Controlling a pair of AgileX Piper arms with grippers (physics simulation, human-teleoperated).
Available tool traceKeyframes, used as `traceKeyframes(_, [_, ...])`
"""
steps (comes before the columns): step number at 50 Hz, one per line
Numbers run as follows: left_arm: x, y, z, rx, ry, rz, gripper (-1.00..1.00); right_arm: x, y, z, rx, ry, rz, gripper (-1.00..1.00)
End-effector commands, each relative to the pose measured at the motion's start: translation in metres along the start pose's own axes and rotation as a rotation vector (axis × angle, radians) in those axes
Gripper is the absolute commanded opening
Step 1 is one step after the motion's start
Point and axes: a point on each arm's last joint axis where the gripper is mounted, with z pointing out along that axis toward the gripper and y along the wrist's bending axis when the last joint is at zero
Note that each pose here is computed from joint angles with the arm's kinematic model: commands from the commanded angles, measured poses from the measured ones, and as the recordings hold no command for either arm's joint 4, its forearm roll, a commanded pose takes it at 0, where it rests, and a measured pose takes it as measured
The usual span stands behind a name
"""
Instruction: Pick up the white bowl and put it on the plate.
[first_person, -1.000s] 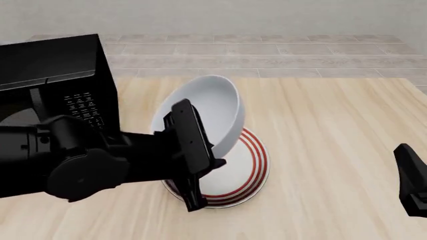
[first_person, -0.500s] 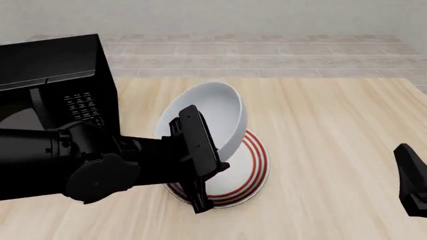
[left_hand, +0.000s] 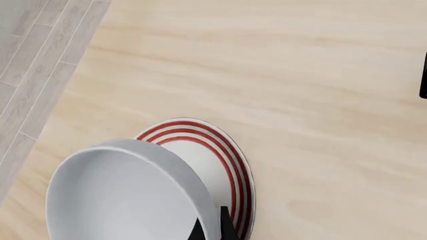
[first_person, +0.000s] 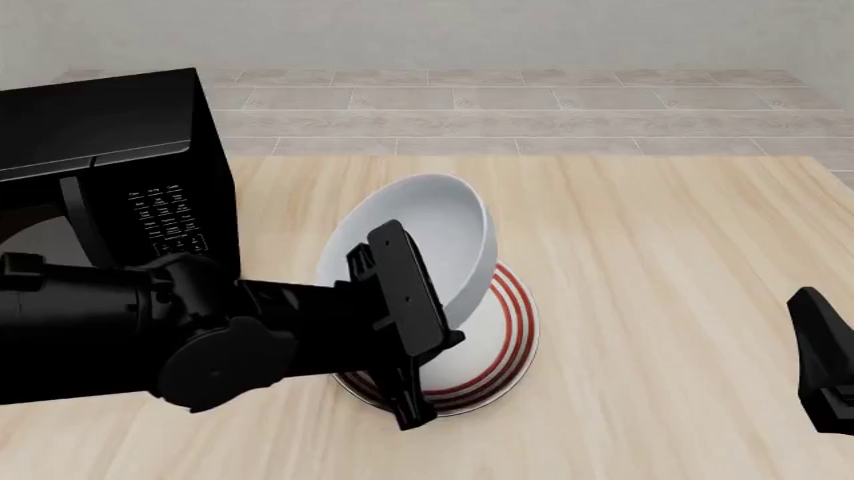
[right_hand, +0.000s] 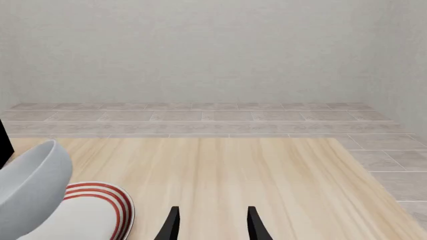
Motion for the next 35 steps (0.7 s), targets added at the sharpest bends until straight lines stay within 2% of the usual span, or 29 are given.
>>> traceKeyframes(1, [0.001, 0.002, 0.006, -0.011, -0.006, 0.044, -1.0, 0.0, 0.0, -0.001, -0.001, -0.001, 0.0, 1.0])
traceKeyframes(35, [0.007, -0.001, 0.023, -0.002, 0.009, 0.021, -1.0, 0.0, 0.0, -0.001, -0.001, -0.001, 0.0, 1.0])
